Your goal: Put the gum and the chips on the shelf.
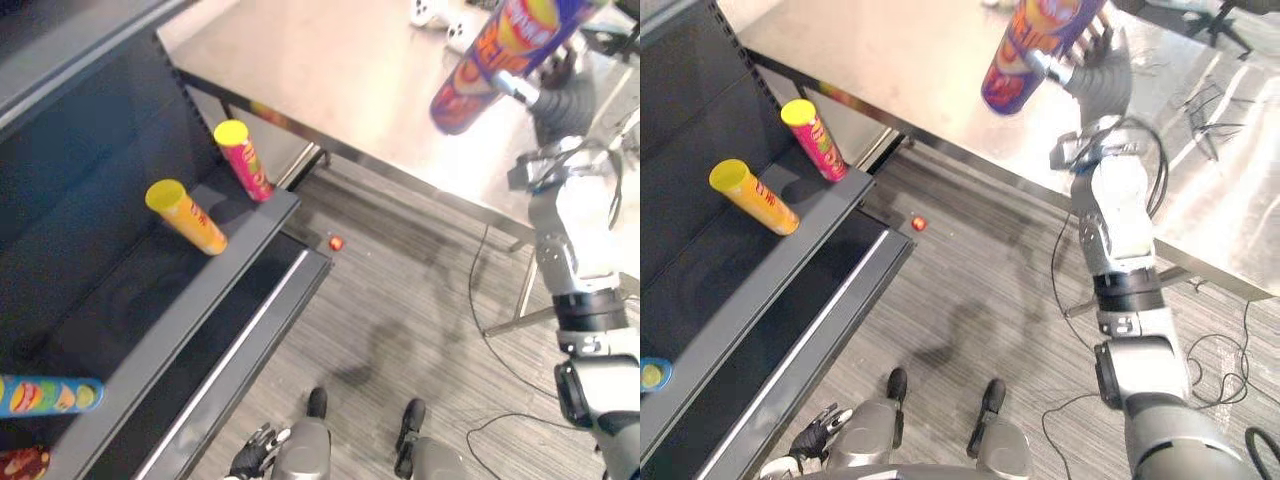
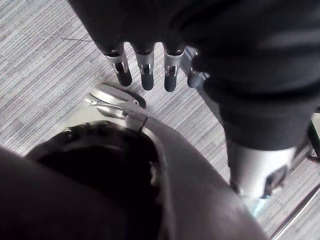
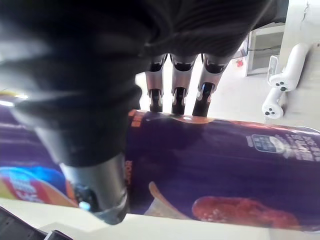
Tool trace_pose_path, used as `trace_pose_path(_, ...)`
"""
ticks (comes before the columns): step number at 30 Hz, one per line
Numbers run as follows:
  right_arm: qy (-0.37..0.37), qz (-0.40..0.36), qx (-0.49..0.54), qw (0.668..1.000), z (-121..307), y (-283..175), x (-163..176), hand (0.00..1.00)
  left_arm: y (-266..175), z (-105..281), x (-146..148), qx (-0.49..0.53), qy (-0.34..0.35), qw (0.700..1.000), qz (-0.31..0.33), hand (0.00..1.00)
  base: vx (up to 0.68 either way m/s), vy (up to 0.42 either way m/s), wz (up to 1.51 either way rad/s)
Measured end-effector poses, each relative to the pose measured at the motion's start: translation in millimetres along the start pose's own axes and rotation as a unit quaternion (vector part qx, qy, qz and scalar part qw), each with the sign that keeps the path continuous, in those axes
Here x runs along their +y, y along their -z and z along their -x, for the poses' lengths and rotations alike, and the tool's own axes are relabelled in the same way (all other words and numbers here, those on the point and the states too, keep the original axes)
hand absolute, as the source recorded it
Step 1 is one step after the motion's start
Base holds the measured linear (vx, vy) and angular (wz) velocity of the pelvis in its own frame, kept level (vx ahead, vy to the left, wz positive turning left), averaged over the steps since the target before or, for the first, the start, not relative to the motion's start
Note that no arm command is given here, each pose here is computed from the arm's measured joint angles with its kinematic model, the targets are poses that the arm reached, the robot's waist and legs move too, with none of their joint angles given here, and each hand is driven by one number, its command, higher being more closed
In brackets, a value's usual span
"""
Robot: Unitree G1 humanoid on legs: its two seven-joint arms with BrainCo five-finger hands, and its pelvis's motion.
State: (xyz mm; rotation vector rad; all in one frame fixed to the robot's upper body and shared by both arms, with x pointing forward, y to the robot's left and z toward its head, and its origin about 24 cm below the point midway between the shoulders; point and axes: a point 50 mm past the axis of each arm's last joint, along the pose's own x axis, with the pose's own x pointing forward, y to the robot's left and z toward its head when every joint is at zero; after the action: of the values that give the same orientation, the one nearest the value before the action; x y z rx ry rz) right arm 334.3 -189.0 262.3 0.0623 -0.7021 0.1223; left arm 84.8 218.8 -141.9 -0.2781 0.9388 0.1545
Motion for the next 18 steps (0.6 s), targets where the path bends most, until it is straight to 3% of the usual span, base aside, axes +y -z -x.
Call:
trace_pose_path(6, -0.009, -0.064, 0.105, 0.992, 48.0, 39.5, 7.5, 1.00, 16.0, 6.0, 9.4, 0.021, -0.029, 0.999, 0.026, 0.00, 0.04, -0.012, -0.10)
trace_pose_path(18, 0.000, -0.087, 0.225, 0.970, 111.9, 75.5, -1.8, 1.00, 31.8, 10.6, 16.2, 0.056, -0.046, 0.997, 0.020, 0.00, 0.00, 0.001, -0.04)
